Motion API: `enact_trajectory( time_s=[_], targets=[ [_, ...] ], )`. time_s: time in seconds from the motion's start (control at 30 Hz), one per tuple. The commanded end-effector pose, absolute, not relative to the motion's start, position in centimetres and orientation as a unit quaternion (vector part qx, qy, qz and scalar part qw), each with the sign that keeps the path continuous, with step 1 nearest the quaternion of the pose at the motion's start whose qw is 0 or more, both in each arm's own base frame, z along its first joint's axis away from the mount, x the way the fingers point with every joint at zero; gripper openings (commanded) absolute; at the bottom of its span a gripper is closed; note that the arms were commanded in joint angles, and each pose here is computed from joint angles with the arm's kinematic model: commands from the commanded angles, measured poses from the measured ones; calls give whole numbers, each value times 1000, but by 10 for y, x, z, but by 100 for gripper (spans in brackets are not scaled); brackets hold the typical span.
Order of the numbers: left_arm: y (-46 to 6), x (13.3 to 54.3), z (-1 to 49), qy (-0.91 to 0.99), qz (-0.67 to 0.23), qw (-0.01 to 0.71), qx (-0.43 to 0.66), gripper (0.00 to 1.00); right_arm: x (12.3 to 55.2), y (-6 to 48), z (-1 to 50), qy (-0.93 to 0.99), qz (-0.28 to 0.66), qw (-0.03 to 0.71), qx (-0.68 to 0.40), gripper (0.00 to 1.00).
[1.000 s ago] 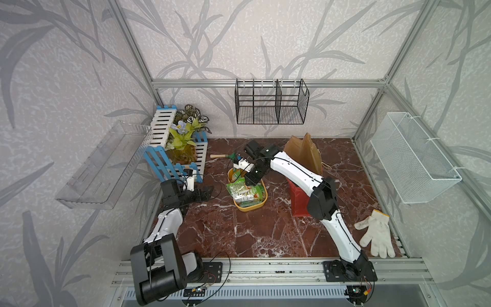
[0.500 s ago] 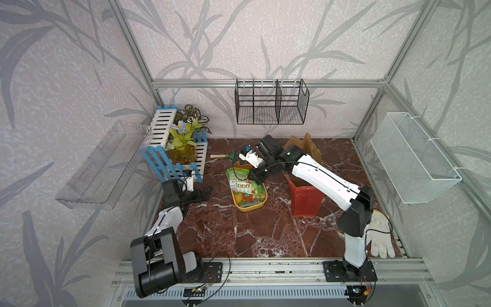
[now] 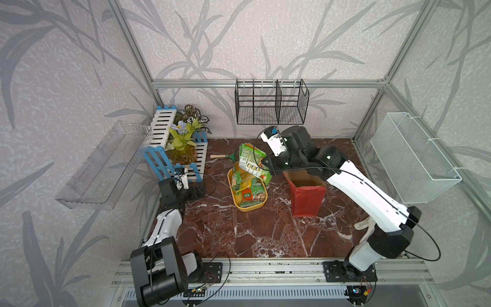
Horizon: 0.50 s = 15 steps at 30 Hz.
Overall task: Place the condiment packets inside the bag
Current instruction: Pick up the condiment packet from the storage box, then place the condiment packet in the paper bag.
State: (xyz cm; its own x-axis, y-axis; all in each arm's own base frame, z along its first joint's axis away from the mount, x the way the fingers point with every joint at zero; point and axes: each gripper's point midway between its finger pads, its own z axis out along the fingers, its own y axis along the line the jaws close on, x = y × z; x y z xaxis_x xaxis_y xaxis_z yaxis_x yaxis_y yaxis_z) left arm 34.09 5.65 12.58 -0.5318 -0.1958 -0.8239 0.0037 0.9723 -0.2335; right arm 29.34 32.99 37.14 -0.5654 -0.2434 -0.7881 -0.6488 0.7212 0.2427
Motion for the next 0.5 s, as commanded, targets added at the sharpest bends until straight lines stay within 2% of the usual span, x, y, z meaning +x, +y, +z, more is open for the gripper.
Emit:
enact_trajectory(
  time_s=[0.0,0.17,0.47],
  targets=[
    [55,341,134,860,-104,499,-40,100,301,297,403,838,246,443,-202,0],
    [43,339,135,854,-121,507,-7,100,315,246,409,851,230,454,-131,0],
    [30,336,133,850,-135,510,19,100,342,155,383,861,199,468,25,0]
  ],
)
